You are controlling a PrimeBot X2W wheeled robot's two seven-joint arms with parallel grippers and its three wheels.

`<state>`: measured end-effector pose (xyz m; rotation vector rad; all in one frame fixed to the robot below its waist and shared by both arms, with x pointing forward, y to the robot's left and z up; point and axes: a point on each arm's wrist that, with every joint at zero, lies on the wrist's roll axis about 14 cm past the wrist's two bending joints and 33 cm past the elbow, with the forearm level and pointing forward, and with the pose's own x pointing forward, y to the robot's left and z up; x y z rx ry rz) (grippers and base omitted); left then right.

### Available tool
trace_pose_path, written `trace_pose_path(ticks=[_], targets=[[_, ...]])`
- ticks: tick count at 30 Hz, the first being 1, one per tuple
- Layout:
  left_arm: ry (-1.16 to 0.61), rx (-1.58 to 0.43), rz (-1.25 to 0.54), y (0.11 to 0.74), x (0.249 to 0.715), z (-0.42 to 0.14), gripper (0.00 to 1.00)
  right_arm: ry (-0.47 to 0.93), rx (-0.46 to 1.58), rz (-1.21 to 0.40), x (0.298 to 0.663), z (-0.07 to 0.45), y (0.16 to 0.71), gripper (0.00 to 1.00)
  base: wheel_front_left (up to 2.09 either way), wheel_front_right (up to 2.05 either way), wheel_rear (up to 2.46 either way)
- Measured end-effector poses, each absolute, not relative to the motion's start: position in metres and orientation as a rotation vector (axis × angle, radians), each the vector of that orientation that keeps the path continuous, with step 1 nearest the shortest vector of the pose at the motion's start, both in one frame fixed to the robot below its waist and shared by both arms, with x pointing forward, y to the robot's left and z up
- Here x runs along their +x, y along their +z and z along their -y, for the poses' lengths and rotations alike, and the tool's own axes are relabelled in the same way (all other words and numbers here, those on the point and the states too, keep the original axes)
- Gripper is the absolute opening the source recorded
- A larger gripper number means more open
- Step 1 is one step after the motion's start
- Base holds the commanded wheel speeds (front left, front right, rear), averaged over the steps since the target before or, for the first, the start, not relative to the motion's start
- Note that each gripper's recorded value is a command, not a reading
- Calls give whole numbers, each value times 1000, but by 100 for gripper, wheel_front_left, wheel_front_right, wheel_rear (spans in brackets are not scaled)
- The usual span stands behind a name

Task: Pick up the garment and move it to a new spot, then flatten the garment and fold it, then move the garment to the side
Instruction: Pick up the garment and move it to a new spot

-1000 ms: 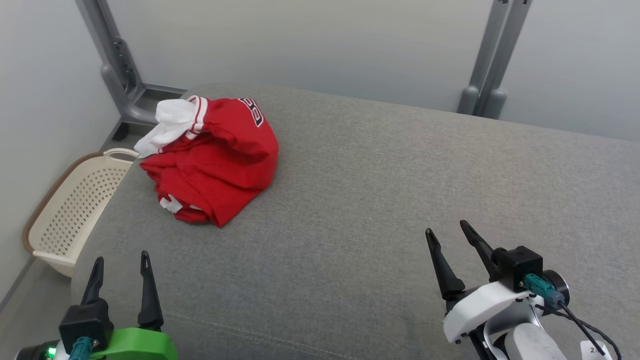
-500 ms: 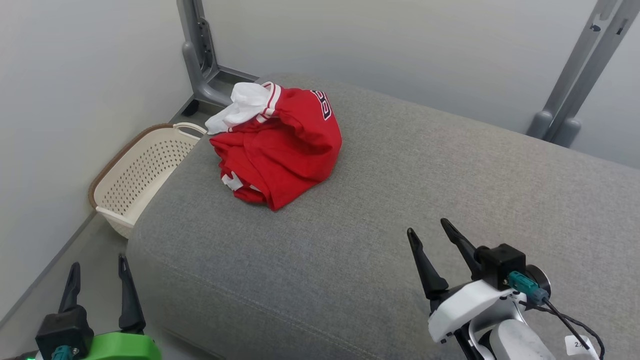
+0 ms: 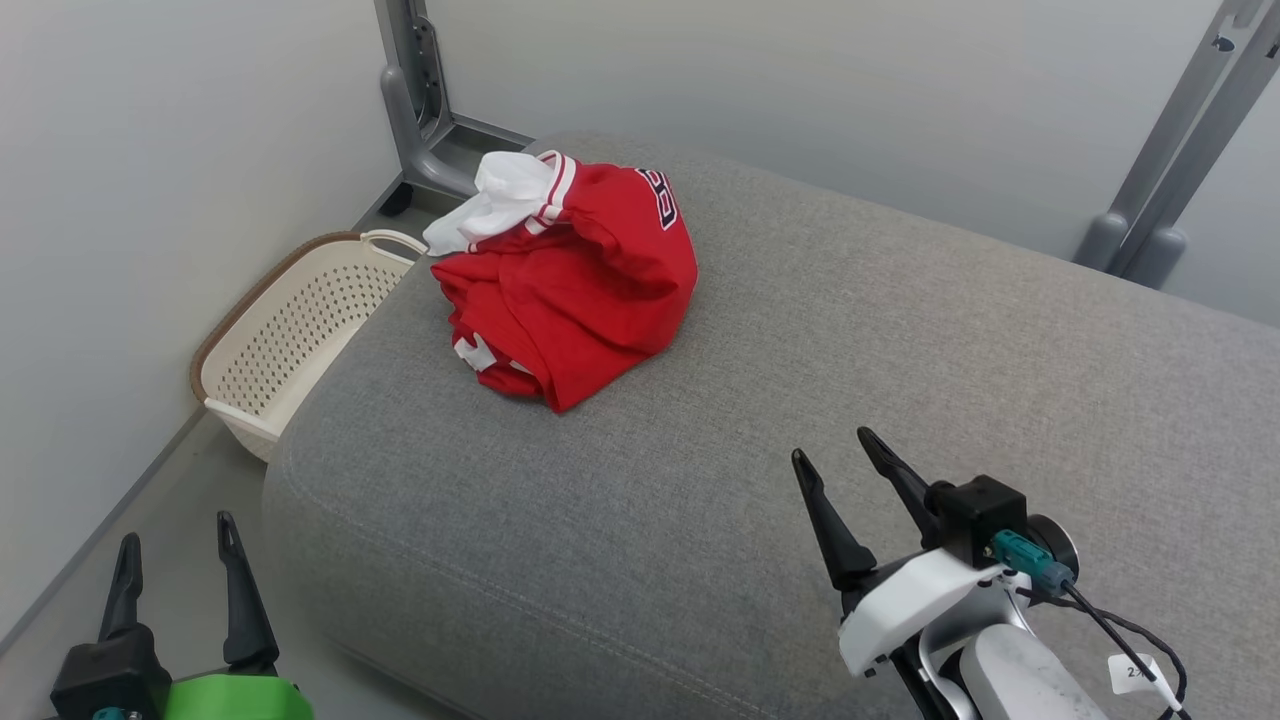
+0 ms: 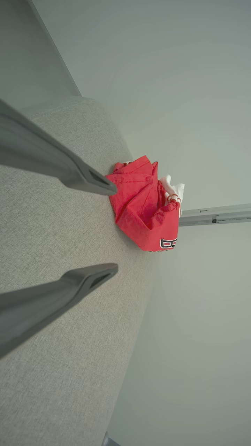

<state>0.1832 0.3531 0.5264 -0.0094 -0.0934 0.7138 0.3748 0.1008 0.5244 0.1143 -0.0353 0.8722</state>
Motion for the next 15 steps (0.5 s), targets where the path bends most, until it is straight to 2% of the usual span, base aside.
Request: trace_pose_path(ticks=[6, 15], targets=[[668, 0, 109, 533, 193, -349, 100, 847, 122, 39, 377, -93, 525, 100, 0, 0, 0], [523, 90, 235, 592, 234, -348, 100, 805, 135, 41, 377, -79, 525, 100, 0, 0, 0]])
